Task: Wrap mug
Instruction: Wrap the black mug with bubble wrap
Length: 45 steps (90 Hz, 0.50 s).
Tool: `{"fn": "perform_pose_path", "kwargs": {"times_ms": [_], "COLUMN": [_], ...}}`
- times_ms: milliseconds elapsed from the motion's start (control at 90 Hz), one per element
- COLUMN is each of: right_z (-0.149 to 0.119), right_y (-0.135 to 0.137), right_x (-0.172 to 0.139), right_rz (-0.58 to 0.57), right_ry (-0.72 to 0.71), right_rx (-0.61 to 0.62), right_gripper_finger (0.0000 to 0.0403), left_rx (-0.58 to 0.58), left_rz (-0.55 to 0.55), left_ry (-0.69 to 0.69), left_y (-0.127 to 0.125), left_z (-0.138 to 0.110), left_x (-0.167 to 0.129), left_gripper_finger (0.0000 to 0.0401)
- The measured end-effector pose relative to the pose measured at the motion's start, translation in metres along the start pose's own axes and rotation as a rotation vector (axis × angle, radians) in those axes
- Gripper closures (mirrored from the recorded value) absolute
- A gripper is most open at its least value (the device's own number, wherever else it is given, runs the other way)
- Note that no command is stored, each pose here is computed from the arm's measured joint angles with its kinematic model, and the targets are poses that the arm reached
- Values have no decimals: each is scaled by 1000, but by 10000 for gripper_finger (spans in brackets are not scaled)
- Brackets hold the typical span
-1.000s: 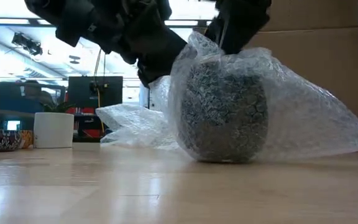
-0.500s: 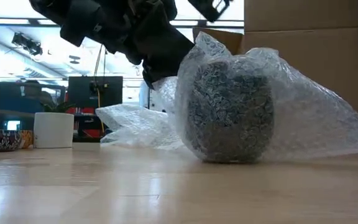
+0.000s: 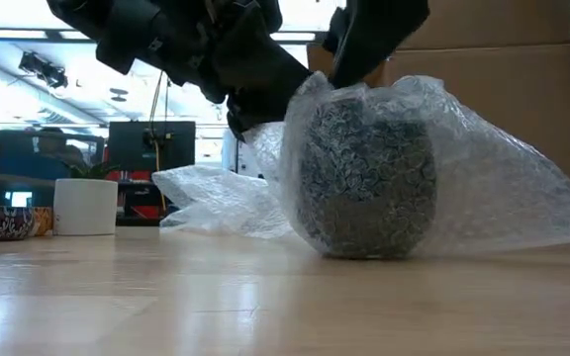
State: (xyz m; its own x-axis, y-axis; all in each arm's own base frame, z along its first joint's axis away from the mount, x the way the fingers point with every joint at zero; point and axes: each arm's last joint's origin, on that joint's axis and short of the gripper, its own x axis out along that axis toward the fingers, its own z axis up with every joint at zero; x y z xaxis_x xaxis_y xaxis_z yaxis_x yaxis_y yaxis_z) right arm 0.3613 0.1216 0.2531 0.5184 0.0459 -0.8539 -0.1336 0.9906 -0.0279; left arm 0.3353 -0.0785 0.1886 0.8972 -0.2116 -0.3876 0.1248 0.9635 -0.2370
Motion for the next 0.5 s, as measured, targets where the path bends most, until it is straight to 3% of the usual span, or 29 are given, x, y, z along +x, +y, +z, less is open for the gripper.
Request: {"fn": "perform_pose_path", "kwargs": {"times_ms": [311, 500], "right_z": [-4, -5], "right_y": [-10, -12], "right_x": [17, 23], "right_rz": [-33, -37], "right_ry": [72, 92], "right_rx": [-4, -9], "right_gripper_finger": [403, 403], "left_rx": [122, 140], "left_rz": [3, 10], "left_ry": [-108, 9], "left_y": [-4, -8], "left_z": [34, 42], "left_x": [-22, -43], "left_gripper_finger": [270, 270]}}
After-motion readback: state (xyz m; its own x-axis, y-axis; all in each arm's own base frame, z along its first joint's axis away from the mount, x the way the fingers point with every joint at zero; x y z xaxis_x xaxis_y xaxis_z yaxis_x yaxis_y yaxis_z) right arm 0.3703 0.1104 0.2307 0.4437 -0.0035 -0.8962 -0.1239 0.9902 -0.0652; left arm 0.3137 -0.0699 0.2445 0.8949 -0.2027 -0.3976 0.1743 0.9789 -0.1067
